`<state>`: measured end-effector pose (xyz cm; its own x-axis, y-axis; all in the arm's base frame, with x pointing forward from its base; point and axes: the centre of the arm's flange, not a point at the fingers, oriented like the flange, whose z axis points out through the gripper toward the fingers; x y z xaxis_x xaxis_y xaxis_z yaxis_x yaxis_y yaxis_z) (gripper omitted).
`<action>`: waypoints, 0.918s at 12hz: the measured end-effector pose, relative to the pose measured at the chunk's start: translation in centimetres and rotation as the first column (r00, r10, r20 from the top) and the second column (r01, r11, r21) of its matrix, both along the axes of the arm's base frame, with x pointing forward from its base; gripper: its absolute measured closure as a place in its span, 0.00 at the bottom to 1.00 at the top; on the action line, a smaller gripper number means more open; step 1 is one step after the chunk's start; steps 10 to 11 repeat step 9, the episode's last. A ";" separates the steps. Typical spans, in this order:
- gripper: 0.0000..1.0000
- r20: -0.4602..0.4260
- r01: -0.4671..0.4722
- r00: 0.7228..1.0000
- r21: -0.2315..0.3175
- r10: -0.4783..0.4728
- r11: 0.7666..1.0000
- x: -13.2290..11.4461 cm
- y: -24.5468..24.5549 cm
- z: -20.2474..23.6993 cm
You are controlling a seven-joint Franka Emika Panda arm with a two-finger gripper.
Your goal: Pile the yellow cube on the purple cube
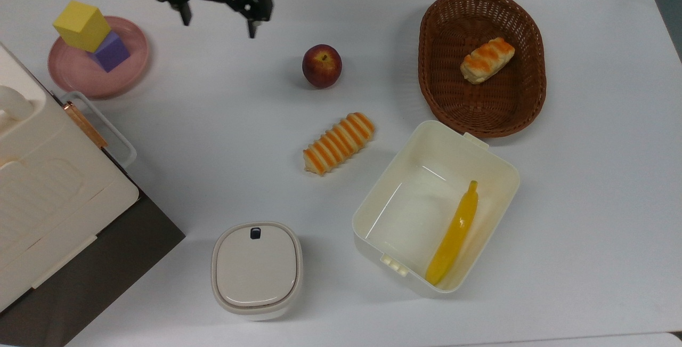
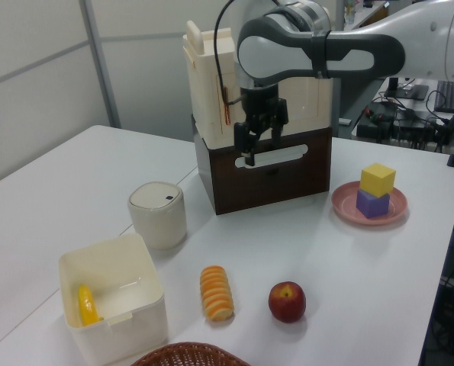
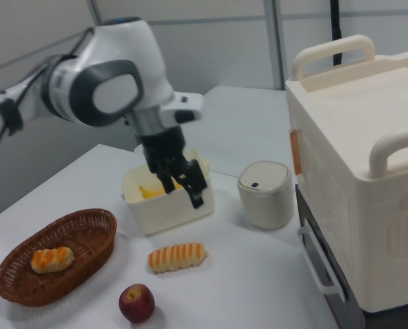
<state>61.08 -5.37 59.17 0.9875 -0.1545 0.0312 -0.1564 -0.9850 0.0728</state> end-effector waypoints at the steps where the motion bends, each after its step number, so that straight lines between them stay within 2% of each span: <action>1: 0.00 0.011 -0.011 1.000 0.001 0.011 1.000 -0.2 1.1 0.6; 3: 0.00 0.032 -0.025 0.999 0.017 0.024 1.000 -0.8 2.5 2.1; 7: 0.00 0.036 -0.040 0.999 0.063 0.038 0.997 -3.6 2.9 5.6; 11: 0.00 0.043 -0.047 0.998 0.067 0.044 0.997 -3.9 3.0 6.1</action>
